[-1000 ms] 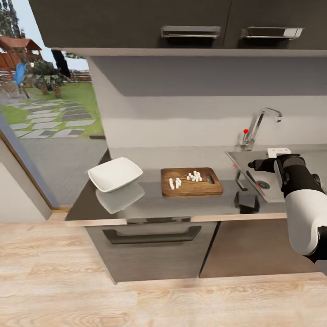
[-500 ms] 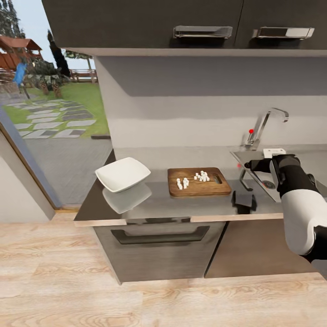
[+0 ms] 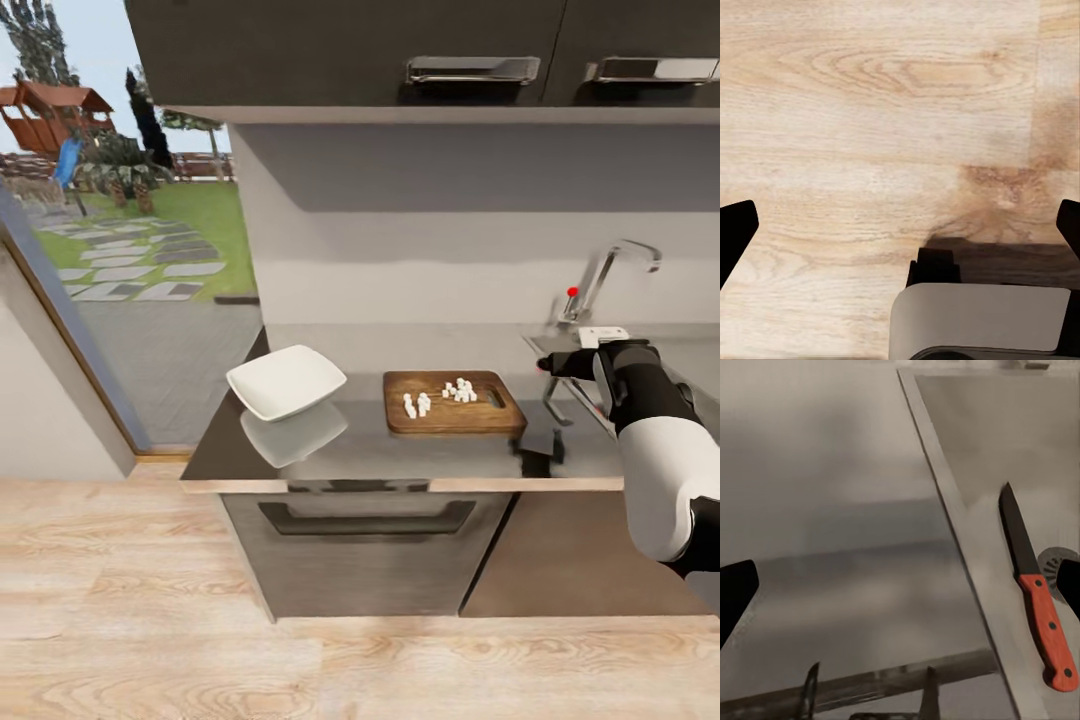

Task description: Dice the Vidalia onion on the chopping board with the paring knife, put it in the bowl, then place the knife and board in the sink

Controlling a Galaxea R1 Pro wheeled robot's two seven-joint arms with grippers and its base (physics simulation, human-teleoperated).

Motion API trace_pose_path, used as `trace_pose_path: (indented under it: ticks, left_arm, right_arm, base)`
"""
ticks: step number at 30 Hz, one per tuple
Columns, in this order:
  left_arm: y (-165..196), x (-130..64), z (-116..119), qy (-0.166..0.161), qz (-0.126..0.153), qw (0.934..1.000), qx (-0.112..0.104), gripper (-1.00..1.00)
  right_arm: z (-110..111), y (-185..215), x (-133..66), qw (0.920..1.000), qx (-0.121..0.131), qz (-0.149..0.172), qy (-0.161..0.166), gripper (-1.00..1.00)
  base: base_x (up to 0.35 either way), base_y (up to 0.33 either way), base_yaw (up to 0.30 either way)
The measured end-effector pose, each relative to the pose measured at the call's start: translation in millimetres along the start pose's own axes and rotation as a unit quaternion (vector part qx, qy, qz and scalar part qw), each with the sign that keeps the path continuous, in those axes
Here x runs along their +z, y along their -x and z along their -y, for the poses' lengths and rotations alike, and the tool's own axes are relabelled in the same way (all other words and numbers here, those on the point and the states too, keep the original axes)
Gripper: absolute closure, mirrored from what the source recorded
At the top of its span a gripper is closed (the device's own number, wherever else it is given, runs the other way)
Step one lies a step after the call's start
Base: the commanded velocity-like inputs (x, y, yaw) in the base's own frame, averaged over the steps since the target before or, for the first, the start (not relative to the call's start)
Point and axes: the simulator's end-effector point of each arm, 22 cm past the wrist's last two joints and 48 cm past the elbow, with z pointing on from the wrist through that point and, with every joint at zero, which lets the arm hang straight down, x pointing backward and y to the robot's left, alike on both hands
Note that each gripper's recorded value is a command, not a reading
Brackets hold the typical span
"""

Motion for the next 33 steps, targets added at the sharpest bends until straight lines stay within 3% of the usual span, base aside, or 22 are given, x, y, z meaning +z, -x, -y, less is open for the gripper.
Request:
trace_pose_path:
  ticks: [9,19,24,33]
  left_arm:
    - [0.1,0.0,0.0,0.000,0.000,1.0000,0.000,-1.00]
    - [0.0,0.0,0.1,0.000,0.000,1.0000,0.000,-1.00]
    - [0.1,0.0,0.7,-0.001,0.000,1.0000,0.001,-1.00]
    - [0.1,-0.1,1.4,-0.001,0.000,1.0000,0.001,-1.00]
  right_arm:
    - [0.0,-0.3,0.1,1.0000,0.000,0.000,0.000,-1.00]
    - [-2.9,-8.2,3.3,0.9999,0.000,-0.010,0.003,-1.00]
    - [-17.8,-24.5,10.2,0.9995,-0.002,-0.028,0.016,-1.00]
    - [-38.5,-26.5,11.4,0.9991,-0.004,-0.030,0.029,-1.00]
  base:
    - [0.000,0.161,0.035]
    - [0.000,0.018,0.000]
    - [0.000,0.000,0.000]
    - [0.000,0.000,0.000]
